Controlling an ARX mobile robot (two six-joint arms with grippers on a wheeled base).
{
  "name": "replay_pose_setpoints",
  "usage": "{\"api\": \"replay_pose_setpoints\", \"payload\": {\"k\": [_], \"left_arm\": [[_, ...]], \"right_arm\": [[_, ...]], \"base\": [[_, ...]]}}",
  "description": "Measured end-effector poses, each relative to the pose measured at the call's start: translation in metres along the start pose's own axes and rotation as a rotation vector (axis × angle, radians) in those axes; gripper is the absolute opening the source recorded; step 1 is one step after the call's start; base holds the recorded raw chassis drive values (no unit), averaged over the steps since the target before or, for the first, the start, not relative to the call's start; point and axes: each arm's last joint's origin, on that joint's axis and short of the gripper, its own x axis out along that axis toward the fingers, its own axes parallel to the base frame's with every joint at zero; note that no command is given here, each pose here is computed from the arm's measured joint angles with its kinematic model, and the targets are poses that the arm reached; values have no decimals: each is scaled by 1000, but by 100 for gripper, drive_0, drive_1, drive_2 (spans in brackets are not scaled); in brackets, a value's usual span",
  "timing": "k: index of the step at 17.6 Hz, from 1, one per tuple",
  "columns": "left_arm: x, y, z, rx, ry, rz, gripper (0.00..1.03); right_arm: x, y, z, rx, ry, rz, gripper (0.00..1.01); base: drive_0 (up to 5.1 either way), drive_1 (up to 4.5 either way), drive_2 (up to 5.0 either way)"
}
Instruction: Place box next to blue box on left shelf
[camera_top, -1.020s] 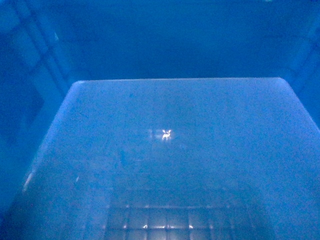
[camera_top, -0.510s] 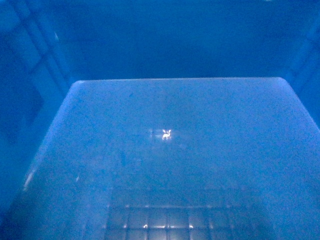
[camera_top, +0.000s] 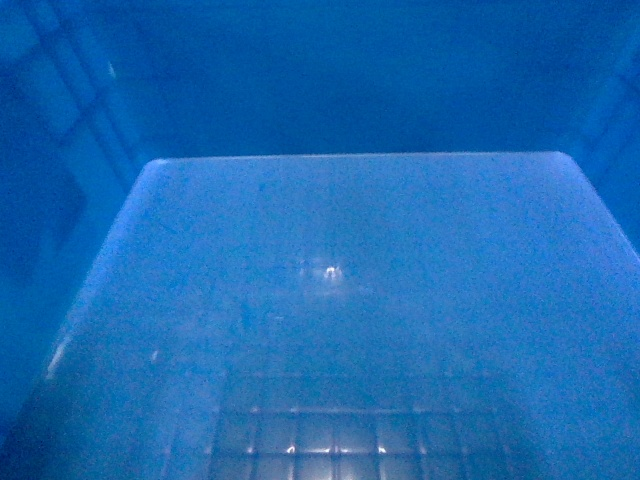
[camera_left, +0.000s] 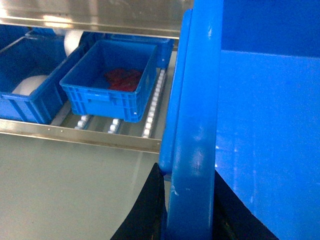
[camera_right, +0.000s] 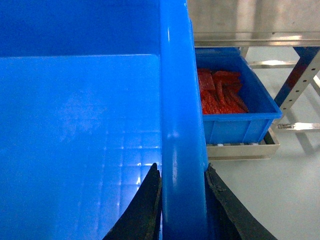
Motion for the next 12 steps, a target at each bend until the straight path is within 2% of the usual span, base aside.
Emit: {"api": "replay_pose_setpoints", "payload": {"k": [12], "left_arm": [[0, 0, 0, 1, 2, 0, 13]], "right_arm": [[0, 0, 0, -1, 3, 0, 17]], "base": [[0, 0, 0]]}}
